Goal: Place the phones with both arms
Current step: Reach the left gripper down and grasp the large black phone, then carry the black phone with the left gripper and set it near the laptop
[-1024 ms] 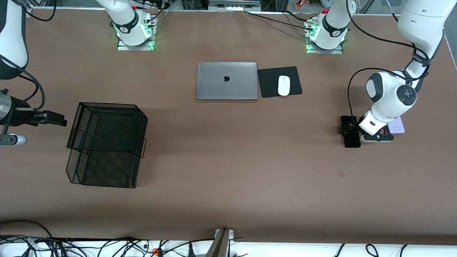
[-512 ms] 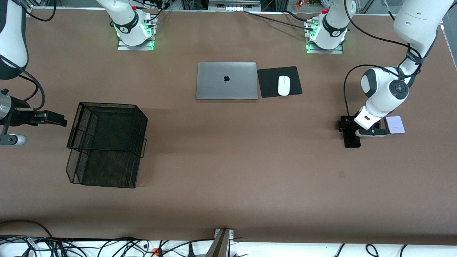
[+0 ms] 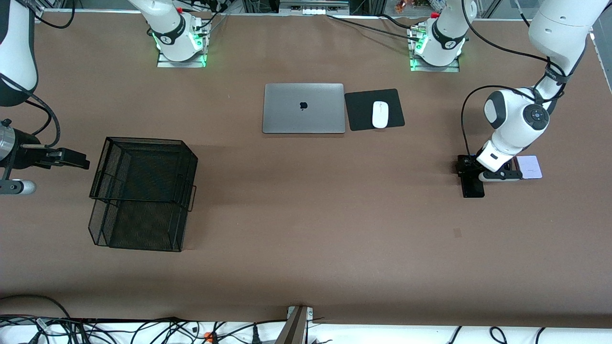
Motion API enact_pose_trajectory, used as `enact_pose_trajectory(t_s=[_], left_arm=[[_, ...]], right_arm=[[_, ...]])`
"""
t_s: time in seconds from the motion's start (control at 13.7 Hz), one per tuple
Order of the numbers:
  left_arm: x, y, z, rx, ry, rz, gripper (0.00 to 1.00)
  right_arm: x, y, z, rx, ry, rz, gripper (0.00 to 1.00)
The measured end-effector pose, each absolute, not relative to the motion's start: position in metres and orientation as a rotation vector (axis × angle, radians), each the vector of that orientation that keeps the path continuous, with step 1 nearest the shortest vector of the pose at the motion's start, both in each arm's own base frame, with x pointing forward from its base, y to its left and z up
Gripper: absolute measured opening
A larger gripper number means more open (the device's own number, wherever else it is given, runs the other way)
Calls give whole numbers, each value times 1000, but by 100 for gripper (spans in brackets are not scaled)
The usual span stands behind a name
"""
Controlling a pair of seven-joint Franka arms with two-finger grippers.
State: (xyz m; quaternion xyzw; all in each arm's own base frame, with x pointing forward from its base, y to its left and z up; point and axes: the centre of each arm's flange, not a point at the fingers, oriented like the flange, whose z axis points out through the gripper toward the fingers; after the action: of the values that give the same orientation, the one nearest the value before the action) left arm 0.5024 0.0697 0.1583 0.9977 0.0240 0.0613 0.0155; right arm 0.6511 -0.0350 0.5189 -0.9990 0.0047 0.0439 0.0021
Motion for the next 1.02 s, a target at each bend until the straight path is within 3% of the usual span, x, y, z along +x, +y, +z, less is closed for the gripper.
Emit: enact_pose_trajectory(t_s=[0.51,1.02], left_arm=[[513,72,164,3102,99,108,81],[582,63,226,3089,133,-123,80]], right_arm=[[651,-35,519,-3134,15,137,100],[651,-34,519,-3134,12,137,100]])
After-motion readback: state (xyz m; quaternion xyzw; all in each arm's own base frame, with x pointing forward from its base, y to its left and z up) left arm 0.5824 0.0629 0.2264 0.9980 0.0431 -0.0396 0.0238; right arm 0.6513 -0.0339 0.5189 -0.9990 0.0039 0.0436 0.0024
